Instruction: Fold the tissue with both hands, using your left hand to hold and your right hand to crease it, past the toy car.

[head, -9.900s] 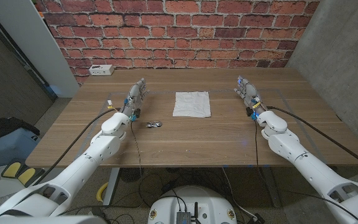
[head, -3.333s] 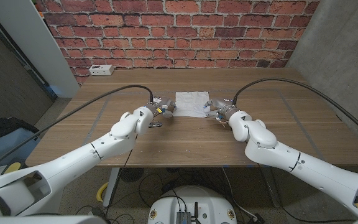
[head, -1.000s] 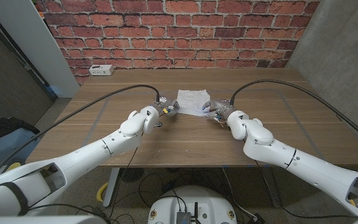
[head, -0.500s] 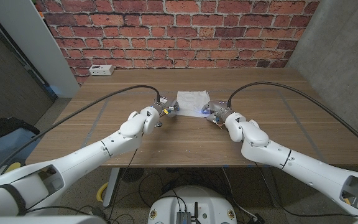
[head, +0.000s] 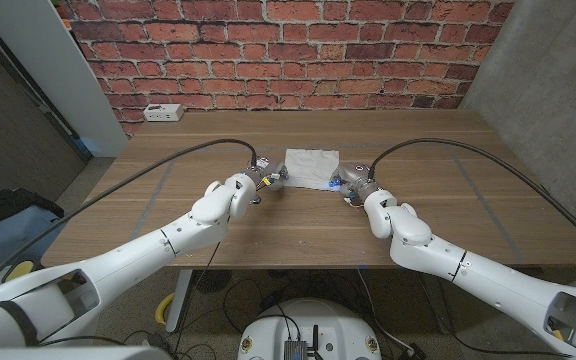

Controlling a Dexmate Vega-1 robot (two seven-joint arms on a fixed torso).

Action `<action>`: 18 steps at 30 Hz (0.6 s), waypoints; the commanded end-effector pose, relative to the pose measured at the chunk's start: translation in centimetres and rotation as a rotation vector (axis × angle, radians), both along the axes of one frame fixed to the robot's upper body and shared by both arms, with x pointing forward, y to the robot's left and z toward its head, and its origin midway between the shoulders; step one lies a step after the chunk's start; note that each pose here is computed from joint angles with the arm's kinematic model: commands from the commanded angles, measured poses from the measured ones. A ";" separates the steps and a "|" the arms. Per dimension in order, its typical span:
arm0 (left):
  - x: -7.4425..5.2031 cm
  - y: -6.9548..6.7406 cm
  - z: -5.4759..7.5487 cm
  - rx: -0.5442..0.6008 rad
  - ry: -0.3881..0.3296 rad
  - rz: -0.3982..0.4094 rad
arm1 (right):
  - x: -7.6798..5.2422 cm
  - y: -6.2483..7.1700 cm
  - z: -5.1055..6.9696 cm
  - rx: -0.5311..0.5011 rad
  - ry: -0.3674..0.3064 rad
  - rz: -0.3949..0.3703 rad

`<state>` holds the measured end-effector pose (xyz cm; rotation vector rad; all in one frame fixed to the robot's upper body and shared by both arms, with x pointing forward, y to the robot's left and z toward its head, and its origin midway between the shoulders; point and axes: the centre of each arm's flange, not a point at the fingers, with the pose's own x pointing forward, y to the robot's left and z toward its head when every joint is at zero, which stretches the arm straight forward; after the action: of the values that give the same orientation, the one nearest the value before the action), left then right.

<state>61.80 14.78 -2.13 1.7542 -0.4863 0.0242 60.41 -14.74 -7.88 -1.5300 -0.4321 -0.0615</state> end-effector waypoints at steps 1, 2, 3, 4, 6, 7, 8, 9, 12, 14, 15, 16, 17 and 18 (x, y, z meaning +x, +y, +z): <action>-0.9 0.4 -0.5 -0.010 -0.002 -0.007 | -0.9 -0.1 -0.6 0.118 -0.217 0.088; -0.9 0.4 -0.5 -0.010 -0.001 -0.006 | -1.0 -0.1 -0.5 0.123 -0.222 0.092; -0.9 0.4 -0.6 -0.010 0.001 -0.006 | -1.0 -0.1 -0.4 0.123 -0.224 0.094; -0.9 0.5 -0.6 -0.011 0.004 -0.006 | -1.1 -0.1 -0.4 0.128 -0.222 0.100; -0.9 0.6 -0.7 -0.014 0.005 -0.009 | -1.2 0.1 -0.4 0.125 -0.225 0.099; -1.0 0.6 -0.8 -0.016 0.005 -0.010 | -1.2 0.2 -0.3 0.125 -0.225 0.098; -1.0 0.7 -0.8 -0.017 0.005 -0.012 | -1.2 0.2 -0.4 0.128 -0.227 0.099; -1.0 0.7 -0.8 -0.017 0.003 -0.013 | -1.3 0.3 -0.4 0.129 -0.229 0.101; -1.2 0.8 -0.9 -0.017 -0.006 -0.015 | -1.4 0.3 -0.5 0.153 -0.237 0.101; -1.2 0.9 -0.9 -0.018 -0.016 -0.016 | -1.4 0.3 -0.5 0.176 -0.236 0.096; -1.3 0.9 -0.9 -0.019 -0.019 -0.017 | -1.5 0.2 -0.4 0.192 -0.237 0.100; -1.3 0.9 -0.9 -0.019 -0.024 -0.021 | -1.5 0.2 -0.4 0.209 -0.236 0.099; -1.3 0.9 -1.0 -0.021 -0.026 -0.025 | -1.5 0.1 -0.4 0.221 -0.232 0.103; -1.4 0.9 -1.0 -0.022 -0.027 -0.034 | -1.5 0.0 -0.2 0.251 -0.224 0.106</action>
<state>60.90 15.56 -2.97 1.7388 -0.4866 0.0225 59.28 -14.44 -8.07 -1.3805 -0.6561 -0.1769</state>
